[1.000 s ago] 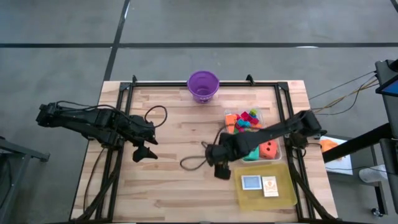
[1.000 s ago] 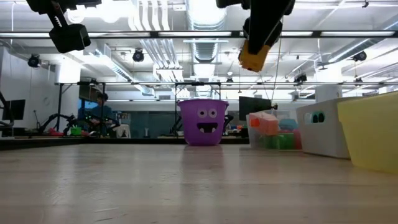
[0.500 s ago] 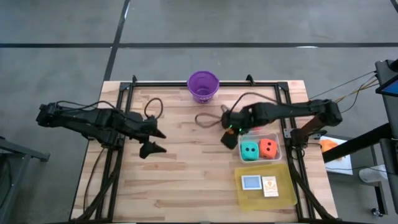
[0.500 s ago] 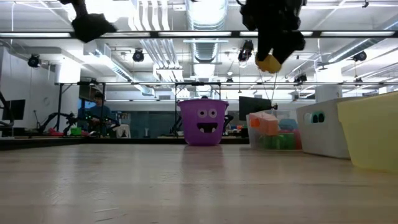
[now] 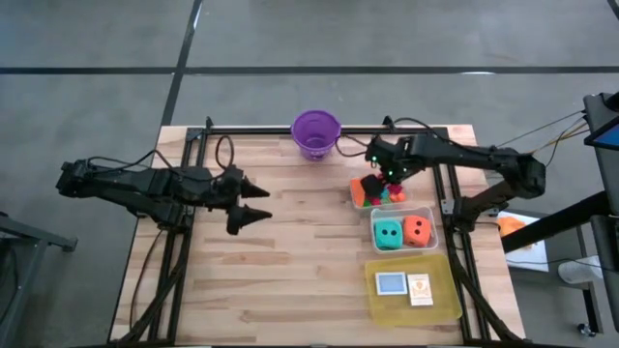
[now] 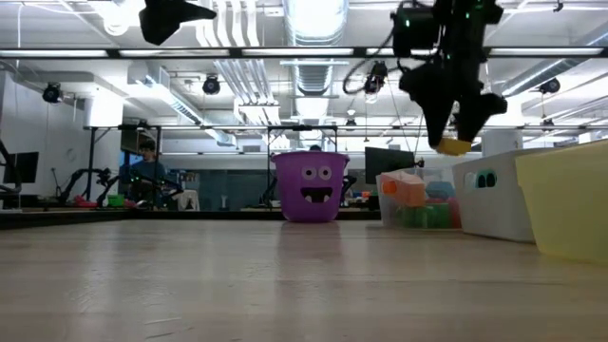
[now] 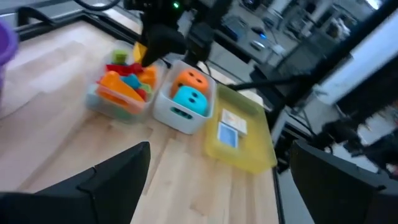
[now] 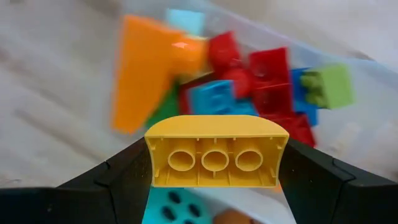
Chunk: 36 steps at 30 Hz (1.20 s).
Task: Pick & Place Toys
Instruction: Put the yellow game piece into the transparent bin
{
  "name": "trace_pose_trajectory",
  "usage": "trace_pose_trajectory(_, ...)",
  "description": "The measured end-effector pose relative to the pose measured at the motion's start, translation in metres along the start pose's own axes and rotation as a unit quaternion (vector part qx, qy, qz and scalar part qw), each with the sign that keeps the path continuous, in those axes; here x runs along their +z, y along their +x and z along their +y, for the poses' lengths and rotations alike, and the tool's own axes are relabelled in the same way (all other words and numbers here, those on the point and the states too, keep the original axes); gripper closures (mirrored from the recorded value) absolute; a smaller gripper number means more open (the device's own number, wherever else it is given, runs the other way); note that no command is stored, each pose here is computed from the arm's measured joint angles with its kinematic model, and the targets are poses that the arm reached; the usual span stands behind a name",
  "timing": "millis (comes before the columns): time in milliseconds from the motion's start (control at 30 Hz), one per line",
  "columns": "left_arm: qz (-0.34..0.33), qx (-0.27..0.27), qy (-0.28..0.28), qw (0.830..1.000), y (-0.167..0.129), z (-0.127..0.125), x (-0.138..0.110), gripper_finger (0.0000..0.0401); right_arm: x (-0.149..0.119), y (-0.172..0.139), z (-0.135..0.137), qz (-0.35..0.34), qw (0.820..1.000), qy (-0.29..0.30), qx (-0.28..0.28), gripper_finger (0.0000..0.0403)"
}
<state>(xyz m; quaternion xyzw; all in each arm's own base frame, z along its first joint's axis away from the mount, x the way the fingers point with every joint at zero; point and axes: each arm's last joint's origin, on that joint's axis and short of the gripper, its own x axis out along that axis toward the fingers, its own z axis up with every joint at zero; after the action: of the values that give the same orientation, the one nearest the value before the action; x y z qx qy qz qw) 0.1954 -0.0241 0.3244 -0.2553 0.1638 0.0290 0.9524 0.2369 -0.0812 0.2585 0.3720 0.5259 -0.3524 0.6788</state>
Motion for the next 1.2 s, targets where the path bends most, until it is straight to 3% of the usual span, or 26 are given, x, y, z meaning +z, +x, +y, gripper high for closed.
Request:
trace_pose_trajectory(233, -0.014, 0.022, -0.012, 1.0, 0.0, 0.001, 0.001, 0.003, 0.012, 0.022, -0.032, 0.022, 0.999, 0.025, -0.035, 0.012)
trace_pose_trajectory(367, -0.016, 0.025, -0.019, 0.999, 0.0, 0.002, 0.001, 0.0029, 0.014, 0.034, -0.04, 0.023, 0.999, 0.026, -0.021, 0.012)
trace_pose_trajectory(667, -0.023, 0.035, -0.02, 0.999, 0.0, 0.002, 0.001, 0.0029, 0.006, 0.057, -0.046, 0.027, 0.999, 0.025, -0.009, 0.012)
trace_pose_trajectory(933, -0.05, 0.049, -0.052, 0.996, 0.0, 0.002, 0.004, 0.0029, 0.006, 0.063, -0.047, 0.002, 1.0, 0.017, -0.008, 0.012)
trace_pose_trajectory(1200, -0.053, 0.051, -0.047, 0.996, 0.0, 0.002, 0.005, 0.0029, 0.007, 0.065, -0.047, -0.005, 1.0, 0.004, -0.012, 0.012)
